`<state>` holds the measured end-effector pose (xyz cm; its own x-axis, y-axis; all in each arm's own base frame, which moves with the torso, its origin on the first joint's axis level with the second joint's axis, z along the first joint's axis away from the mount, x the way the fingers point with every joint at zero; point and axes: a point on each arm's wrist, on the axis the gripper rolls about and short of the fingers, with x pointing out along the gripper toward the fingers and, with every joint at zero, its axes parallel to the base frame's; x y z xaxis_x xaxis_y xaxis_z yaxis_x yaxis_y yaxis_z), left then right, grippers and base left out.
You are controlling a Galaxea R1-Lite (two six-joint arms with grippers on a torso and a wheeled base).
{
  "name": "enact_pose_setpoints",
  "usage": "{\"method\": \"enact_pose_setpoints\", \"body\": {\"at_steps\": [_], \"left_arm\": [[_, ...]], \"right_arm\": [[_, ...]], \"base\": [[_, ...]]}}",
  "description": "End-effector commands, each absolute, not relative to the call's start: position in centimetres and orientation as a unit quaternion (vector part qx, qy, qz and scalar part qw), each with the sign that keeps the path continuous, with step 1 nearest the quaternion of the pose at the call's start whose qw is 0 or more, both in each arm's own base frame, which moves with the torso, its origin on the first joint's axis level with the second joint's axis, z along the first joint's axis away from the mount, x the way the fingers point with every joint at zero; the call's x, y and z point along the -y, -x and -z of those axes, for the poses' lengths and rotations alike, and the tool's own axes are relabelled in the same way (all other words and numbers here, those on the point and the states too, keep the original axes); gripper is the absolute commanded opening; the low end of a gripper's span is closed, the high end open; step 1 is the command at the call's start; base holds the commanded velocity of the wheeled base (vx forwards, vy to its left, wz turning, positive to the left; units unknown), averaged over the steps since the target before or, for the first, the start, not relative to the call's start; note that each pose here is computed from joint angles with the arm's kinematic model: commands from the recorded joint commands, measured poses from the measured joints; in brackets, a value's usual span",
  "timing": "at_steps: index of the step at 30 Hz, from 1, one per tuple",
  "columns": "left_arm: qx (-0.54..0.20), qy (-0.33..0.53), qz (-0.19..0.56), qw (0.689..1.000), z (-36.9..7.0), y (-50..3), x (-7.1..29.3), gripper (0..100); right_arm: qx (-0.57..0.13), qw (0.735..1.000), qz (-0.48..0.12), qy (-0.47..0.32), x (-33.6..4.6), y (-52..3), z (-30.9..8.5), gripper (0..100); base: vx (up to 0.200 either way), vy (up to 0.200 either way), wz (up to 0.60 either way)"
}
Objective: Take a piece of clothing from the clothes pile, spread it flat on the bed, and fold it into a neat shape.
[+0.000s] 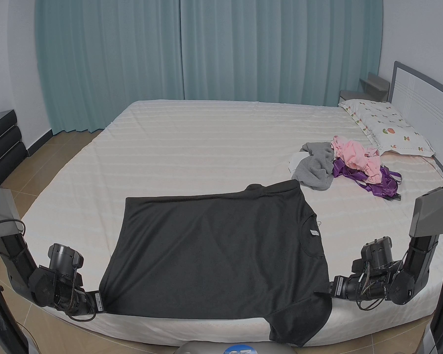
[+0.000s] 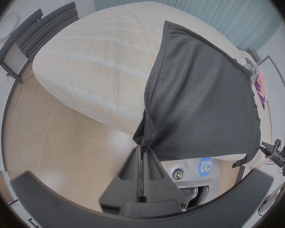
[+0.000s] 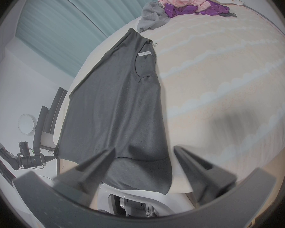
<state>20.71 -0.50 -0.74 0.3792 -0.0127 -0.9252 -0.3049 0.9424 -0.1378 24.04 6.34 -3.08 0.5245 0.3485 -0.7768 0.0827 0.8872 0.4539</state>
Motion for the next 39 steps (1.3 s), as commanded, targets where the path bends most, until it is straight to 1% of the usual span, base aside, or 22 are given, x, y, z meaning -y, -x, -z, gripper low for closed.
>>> {"method": "enact_pose_setpoints", "body": {"at_steps": [1,11,19,20,27,28,32,36,39], "left_arm": [[-0.552,0.144,-0.090,0.816,0.8,-20.6,0.5,0],[-0.554,0.143,-0.088,0.816,0.9,-20.6,0.5,0],[-0.551,0.145,-0.088,0.817,0.8,-20.7,0.6,0],[-0.551,0.146,-0.088,0.817,0.8,-20.8,0.6,0],[-0.542,0.169,-0.087,0.819,0.6,-21.3,0.6,0],[-0.539,0.177,-0.086,0.819,0.6,-21.5,0.7,100],[-0.530,0.195,-0.093,0.820,0.2,-21.9,0.7,100],[-0.529,0.193,-0.094,0.821,0.1,-21.9,0.6,100],[-0.515,0.198,-0.095,0.829,-0.4,-22.1,0.4,100]], "right_arm": [[-0.491,0.839,-0.066,-0.226,-5.9,-24.1,3.8,0],[-0.498,0.835,-0.042,-0.228,-4.0,-22.4,3.4,0],[-0.499,0.837,-0.050,-0.220,-3.9,-22.0,3.1,0],[-0.498,0.837,-0.050,-0.220,-3.9,-22.1,3.1,100],[-0.479,0.843,-0.067,-0.235,-4.1,-22.4,2.1,100],[-0.474,0.842,-0.072,-0.246,-4.2,-22.3,1.7,100],[-0.466,0.834,-0.076,-0.287,-4.4,-21.9,0.5,100],[-0.462,0.834,-0.075,-0.293,-4.3,-21.2,-0.1,100],[-0.459,0.833,-0.076,-0.298,-4.2,-20.9,-0.4,100]], "base": [[0.000,0.000,0.00],[0.000,0.000,0.00],[0.000,0.000,0.00],[0.000,0.000,0.00],[0.000,0.000,0.00],[0.000,0.000,0.00],[0.000,0.000,0.00],[0.000,0.000,0.00],[0.000,0.000,0.00]]}}
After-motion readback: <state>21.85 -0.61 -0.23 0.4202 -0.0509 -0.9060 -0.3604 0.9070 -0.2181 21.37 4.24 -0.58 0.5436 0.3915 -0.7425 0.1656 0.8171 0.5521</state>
